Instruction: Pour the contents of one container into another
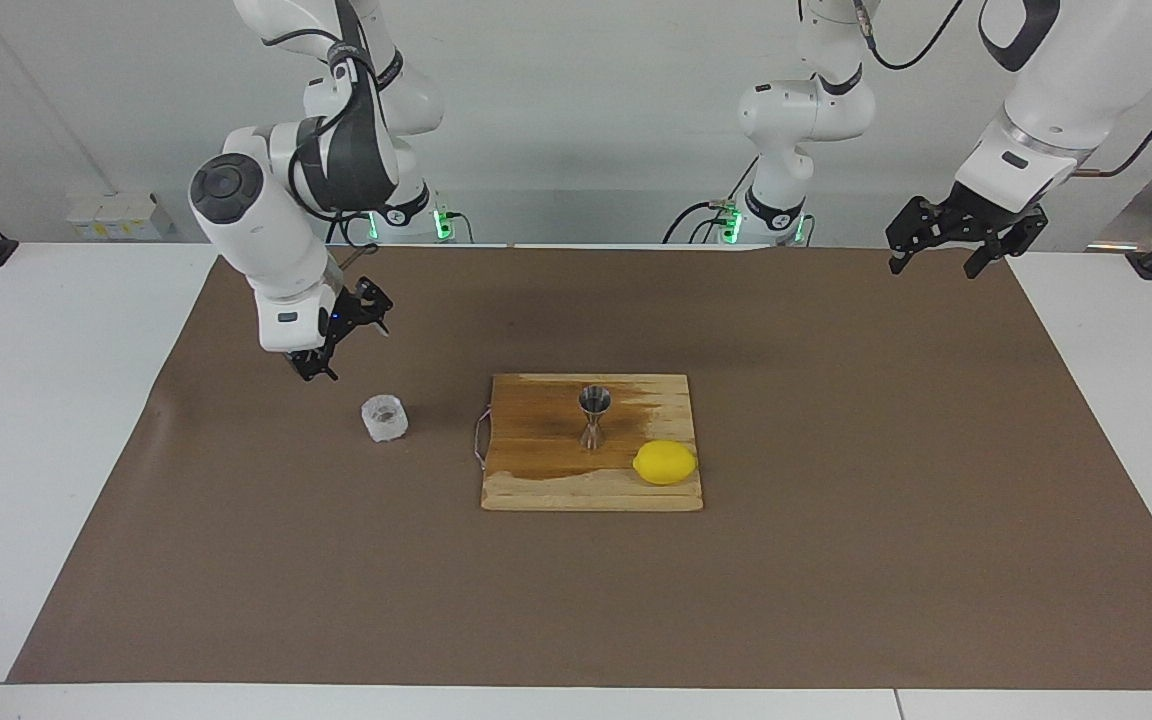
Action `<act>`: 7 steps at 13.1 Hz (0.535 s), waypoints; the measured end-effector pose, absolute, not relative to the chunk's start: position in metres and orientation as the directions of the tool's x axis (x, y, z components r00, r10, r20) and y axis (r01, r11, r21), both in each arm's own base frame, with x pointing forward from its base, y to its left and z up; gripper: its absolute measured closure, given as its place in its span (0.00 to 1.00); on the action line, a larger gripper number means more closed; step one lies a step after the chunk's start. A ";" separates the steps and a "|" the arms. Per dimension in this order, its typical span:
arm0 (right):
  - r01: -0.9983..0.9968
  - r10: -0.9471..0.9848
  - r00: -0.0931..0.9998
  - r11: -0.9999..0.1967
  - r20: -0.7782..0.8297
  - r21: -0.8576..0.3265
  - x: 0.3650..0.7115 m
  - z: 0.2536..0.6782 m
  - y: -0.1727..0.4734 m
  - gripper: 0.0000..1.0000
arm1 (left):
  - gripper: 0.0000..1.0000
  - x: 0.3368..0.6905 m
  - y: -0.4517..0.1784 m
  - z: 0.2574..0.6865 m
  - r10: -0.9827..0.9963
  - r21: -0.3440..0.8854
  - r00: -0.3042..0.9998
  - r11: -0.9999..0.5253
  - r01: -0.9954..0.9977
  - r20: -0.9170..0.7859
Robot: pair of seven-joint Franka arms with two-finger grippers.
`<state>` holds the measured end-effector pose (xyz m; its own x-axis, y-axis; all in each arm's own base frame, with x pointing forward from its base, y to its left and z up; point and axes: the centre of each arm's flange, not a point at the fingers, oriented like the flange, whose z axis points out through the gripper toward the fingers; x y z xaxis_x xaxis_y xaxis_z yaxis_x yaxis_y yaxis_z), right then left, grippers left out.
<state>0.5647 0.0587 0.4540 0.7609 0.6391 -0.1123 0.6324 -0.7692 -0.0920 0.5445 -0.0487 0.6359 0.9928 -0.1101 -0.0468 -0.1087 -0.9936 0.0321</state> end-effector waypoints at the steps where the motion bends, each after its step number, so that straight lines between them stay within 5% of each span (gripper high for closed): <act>1: 0.555 0.559 0.818 -0.829 -0.135 -0.066 0.563 0.456 0.064 0.00 | 0.00 0.545 -0.049 0.636 -0.110 0.032 0.993 -0.994 -0.109 -0.047; 4: 0.262 0.261 0.952 -0.965 -0.161 -0.015 0.556 0.498 0.058 0.00 | 0.00 0.545 -0.049 0.636 -0.110 0.032 0.993 -0.994 -0.109 -0.047; 7: -0.070 -0.070 0.993 -0.998 -0.093 0.011 0.543 0.591 0.047 0.00 | 0.00 0.545 -0.049 0.636 -0.110 0.032 0.993 -0.994 -0.109 -0.047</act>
